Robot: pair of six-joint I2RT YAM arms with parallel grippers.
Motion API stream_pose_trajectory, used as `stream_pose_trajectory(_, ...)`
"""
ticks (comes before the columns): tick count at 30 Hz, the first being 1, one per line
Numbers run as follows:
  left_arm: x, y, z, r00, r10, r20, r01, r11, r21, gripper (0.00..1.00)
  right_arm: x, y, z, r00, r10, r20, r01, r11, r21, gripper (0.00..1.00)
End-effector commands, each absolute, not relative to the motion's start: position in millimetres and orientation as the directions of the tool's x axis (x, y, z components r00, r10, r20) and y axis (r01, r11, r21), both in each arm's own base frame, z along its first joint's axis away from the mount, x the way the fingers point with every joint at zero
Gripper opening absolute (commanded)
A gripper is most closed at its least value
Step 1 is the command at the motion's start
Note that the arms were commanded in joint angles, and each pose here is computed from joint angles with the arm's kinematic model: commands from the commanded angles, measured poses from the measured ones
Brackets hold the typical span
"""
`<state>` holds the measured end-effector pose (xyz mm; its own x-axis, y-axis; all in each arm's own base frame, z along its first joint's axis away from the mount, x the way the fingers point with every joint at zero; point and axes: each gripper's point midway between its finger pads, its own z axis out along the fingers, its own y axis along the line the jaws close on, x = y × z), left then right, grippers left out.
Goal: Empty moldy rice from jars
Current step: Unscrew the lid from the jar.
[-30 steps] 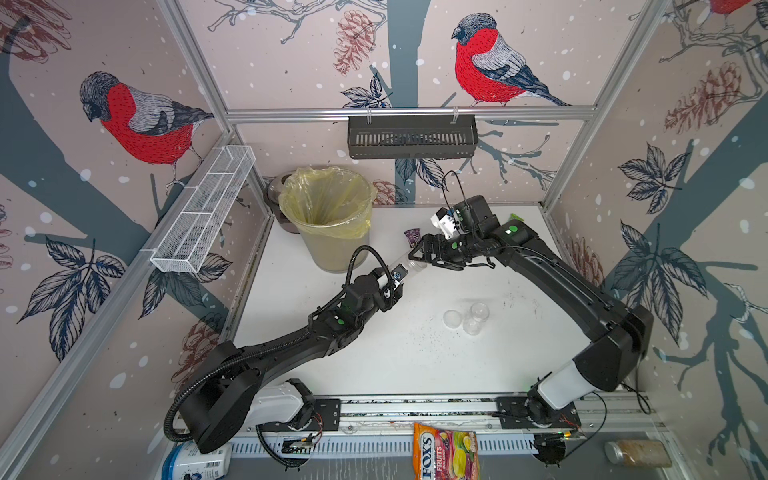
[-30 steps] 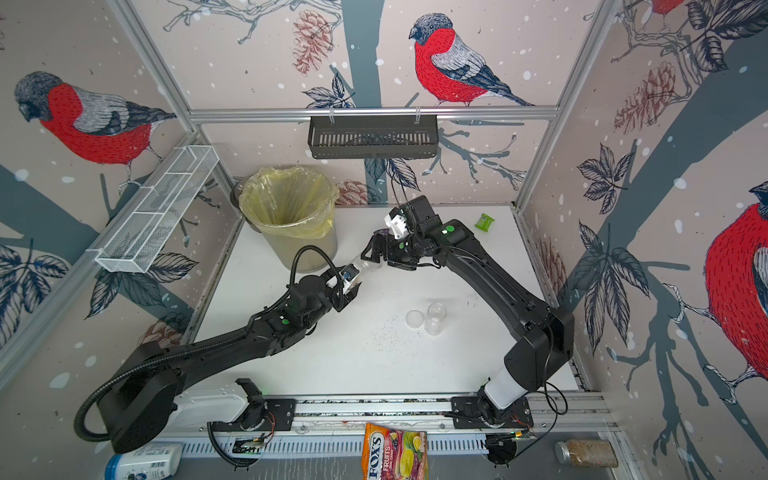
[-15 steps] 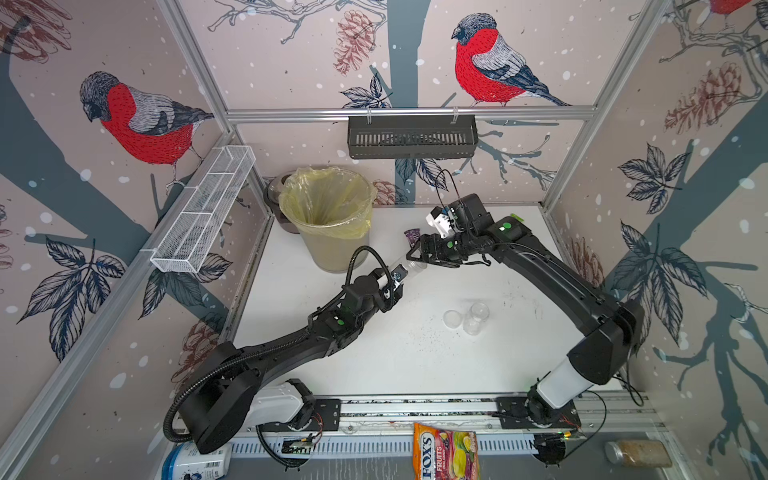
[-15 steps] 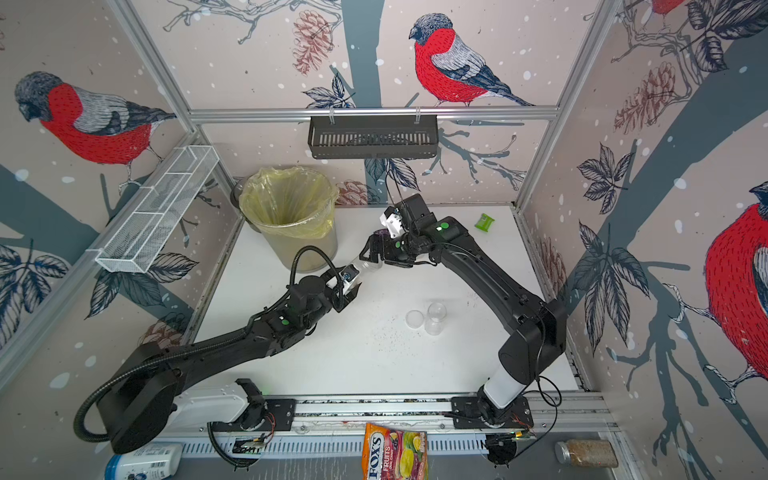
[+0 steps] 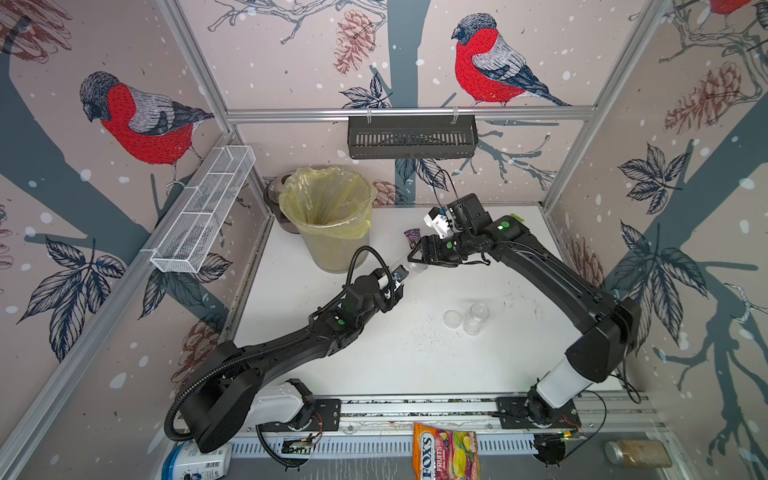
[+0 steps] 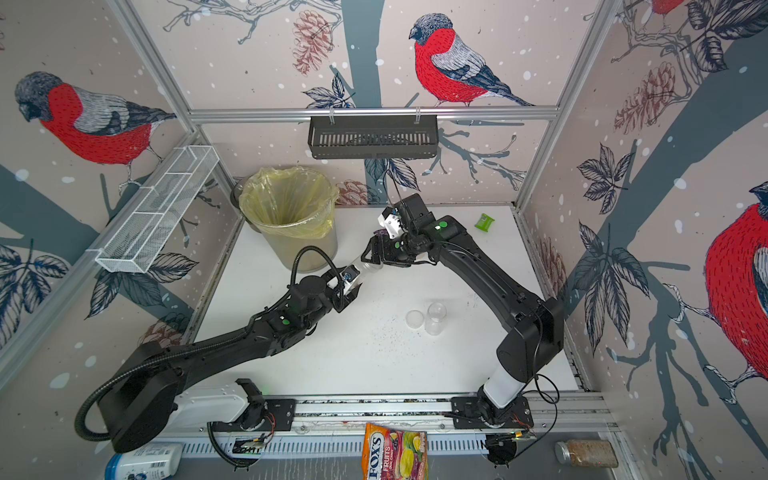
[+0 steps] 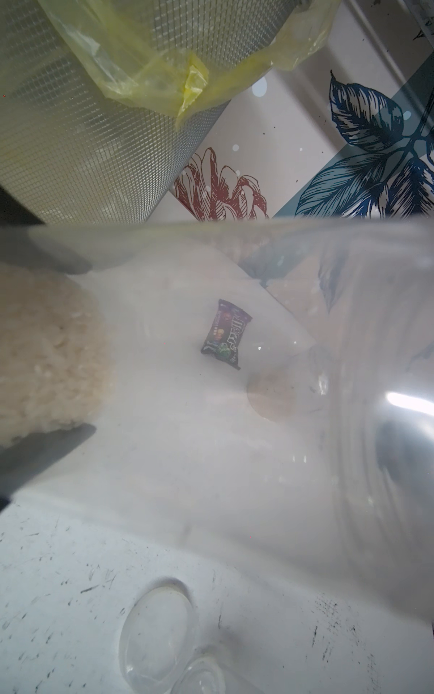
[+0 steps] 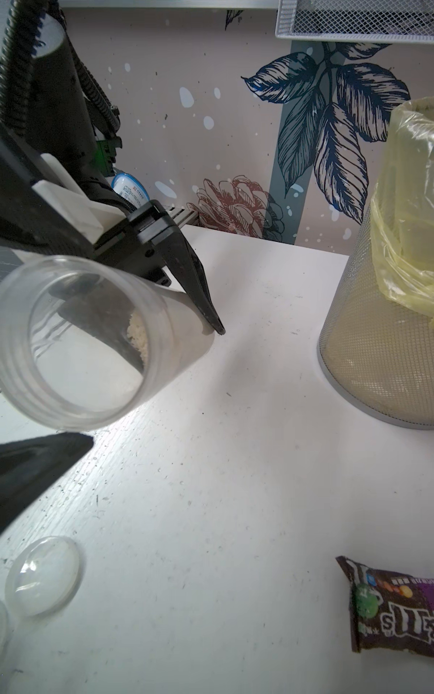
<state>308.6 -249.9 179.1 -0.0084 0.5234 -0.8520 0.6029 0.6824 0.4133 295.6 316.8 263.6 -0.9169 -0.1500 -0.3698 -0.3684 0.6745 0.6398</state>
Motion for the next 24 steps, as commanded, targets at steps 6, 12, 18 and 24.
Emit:
stream_pose_trajectory(6,308,-257,196,0.042,0.485,-0.874,0.605,0.683,0.409,0.09,290,323,266,-0.907,-0.188,-0.378,-0.406,0.634,0.658,0.65)
stream_pose_trajectory(12,305,-259,194,0.017,0.459,-0.888,0.626,0.688,0.367,0.07,291,317,267,-0.889,-0.208,-0.408,-0.438,0.648,0.624,0.56)
stream_pose_trajectory(18,287,-274,208,0.036,0.37,-0.928,0.717,0.638,0.282,0.07,292,317,255,-0.825,-0.312,-0.472,-0.551,0.631,0.546,0.51)
stream_pose_trajectory(24,279,-278,213,0.041,0.329,-0.943,0.757,0.606,0.244,0.05,292,316,262,-0.704,-0.403,-0.585,-0.694,0.563,0.448,0.34)
